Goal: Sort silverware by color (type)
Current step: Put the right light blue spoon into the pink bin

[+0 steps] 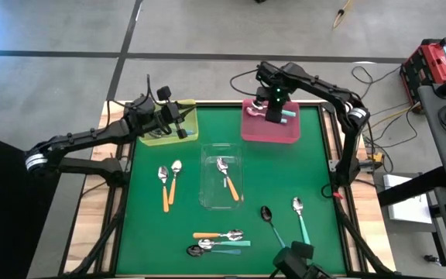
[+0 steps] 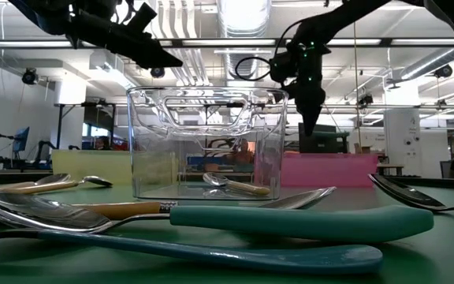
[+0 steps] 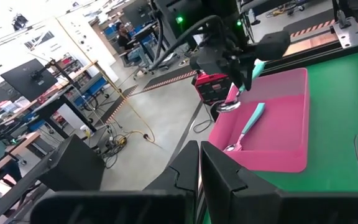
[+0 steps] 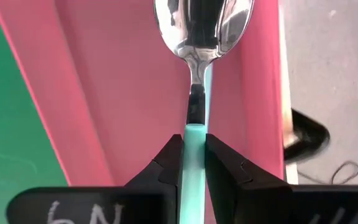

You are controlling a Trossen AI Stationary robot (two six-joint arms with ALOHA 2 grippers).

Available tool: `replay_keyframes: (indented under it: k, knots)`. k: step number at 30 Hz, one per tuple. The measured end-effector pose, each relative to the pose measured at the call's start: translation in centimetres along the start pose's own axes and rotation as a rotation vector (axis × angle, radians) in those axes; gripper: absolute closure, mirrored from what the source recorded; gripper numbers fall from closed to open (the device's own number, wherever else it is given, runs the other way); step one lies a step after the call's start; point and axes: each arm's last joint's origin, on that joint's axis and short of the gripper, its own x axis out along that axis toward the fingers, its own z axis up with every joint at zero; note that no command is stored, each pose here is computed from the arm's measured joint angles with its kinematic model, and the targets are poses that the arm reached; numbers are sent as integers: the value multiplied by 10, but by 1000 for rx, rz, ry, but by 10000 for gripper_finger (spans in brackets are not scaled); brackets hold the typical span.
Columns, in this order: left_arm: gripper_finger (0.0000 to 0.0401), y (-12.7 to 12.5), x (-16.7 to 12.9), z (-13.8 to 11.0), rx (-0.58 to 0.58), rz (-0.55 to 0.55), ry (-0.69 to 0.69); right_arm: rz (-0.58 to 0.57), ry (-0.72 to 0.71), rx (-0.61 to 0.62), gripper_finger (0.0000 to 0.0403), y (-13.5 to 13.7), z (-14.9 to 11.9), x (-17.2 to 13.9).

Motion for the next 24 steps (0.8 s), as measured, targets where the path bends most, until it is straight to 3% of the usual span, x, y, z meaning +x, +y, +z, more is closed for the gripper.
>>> replay_keyframes:
  k: [9,24]
  knots:
    - [401,0,0,0,3,-1,1,22,41,-17,367,5,-8,29]
    - [401,0,0,0,3,-1,2,-9,-20,-49,367,8,-10,63]
